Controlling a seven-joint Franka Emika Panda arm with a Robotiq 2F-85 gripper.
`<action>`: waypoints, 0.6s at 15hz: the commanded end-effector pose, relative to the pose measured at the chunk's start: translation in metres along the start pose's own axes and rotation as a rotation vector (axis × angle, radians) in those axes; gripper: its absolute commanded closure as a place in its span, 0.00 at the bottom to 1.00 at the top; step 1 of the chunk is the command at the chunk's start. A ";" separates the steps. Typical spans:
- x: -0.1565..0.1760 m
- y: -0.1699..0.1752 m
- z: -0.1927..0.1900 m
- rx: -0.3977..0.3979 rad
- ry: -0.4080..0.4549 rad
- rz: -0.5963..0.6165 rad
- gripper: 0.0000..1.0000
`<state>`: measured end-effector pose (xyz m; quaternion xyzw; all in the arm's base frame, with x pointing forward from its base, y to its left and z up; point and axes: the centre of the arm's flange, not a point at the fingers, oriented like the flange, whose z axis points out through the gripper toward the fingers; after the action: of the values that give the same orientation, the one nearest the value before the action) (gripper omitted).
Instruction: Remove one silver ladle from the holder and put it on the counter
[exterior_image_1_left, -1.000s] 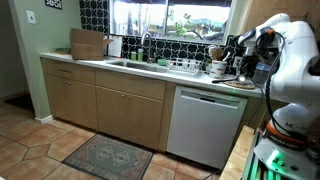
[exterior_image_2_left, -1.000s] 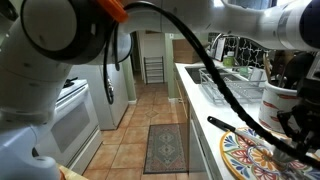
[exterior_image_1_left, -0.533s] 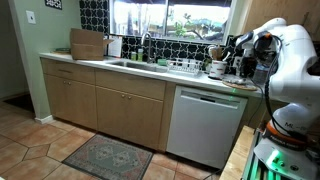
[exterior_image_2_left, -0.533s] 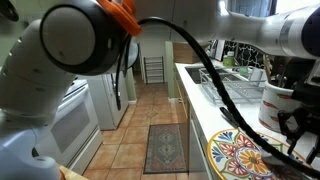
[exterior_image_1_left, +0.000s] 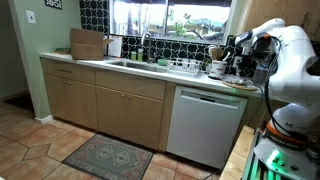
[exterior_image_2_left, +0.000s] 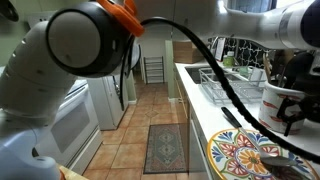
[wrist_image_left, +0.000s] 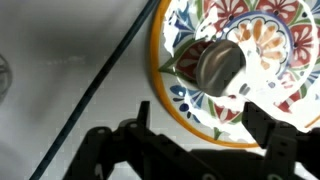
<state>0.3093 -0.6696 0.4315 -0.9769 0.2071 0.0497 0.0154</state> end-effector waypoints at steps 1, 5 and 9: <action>-0.021 -0.026 -0.062 -0.158 0.055 0.021 0.00; -0.047 -0.074 -0.146 -0.204 0.071 -0.076 0.00; -0.073 -0.131 -0.206 -0.268 0.078 -0.115 0.00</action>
<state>0.3252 -0.5869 0.6258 -0.9801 0.1596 0.0293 -0.1144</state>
